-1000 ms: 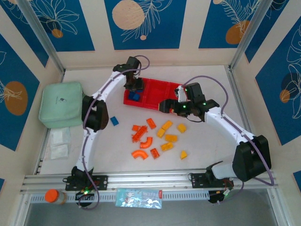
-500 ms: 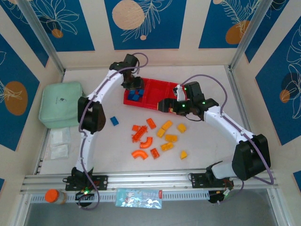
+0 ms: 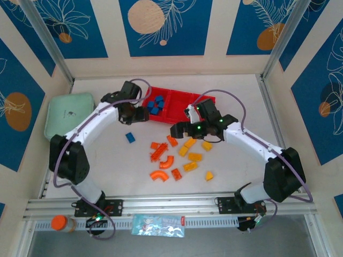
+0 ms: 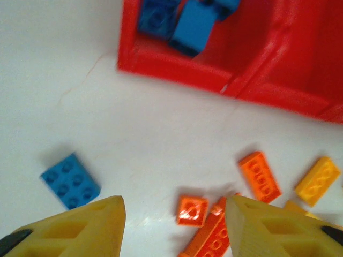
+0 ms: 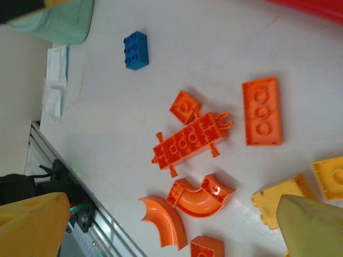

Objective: Sort the legos into containers by color
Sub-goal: Pick up the lego from the middle-left of the table.

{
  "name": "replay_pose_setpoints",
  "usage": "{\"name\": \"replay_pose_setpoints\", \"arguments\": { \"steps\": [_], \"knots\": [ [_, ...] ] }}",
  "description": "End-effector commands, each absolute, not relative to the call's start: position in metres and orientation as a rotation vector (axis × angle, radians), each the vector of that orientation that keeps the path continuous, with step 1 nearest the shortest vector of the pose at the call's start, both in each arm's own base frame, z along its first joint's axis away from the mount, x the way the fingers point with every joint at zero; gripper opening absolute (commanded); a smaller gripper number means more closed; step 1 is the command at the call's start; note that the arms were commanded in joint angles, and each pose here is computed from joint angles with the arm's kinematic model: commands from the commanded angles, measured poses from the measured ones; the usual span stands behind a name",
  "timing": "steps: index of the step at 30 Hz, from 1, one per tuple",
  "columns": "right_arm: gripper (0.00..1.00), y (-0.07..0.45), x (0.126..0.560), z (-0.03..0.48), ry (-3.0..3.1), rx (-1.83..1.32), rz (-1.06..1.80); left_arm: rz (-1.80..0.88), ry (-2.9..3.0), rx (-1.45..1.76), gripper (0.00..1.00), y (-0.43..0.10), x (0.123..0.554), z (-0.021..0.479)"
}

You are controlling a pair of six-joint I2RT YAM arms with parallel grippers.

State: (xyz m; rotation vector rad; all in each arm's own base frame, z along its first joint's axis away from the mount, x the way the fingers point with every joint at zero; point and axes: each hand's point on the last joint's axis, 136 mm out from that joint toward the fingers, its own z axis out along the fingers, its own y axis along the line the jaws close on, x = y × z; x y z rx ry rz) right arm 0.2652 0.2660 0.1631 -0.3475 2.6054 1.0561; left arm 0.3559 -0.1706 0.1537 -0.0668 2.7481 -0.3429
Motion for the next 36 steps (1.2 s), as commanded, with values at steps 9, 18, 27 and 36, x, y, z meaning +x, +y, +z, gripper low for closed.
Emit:
{"name": "replay_pose_setpoints", "arguments": {
  "steps": [9, 18, 27, 36],
  "knots": [
    [0.99, 0.296, 0.243, 0.134, 2.653, -0.365, 1.072, -0.165, 2.766, -0.393, 0.63, -0.125, 0.319, 0.102],
    [0.99, 0.313, 0.246, 0.134, 2.634, -0.419, 1.054, -0.057, 2.766, -0.489, 0.69, -0.117, 0.336, 0.078],
    [0.99, 0.314, 0.251, 0.132, 2.635, -0.422, 1.037, -0.003, 2.768, -0.598, 0.69, -0.105, 0.346, 0.052],
    [0.99, 0.315, 0.256, 0.129, 2.643, -0.421, 1.03, -0.018, 2.799, -0.596, 0.57, -0.109, 0.353, 0.032]
  ]
}}
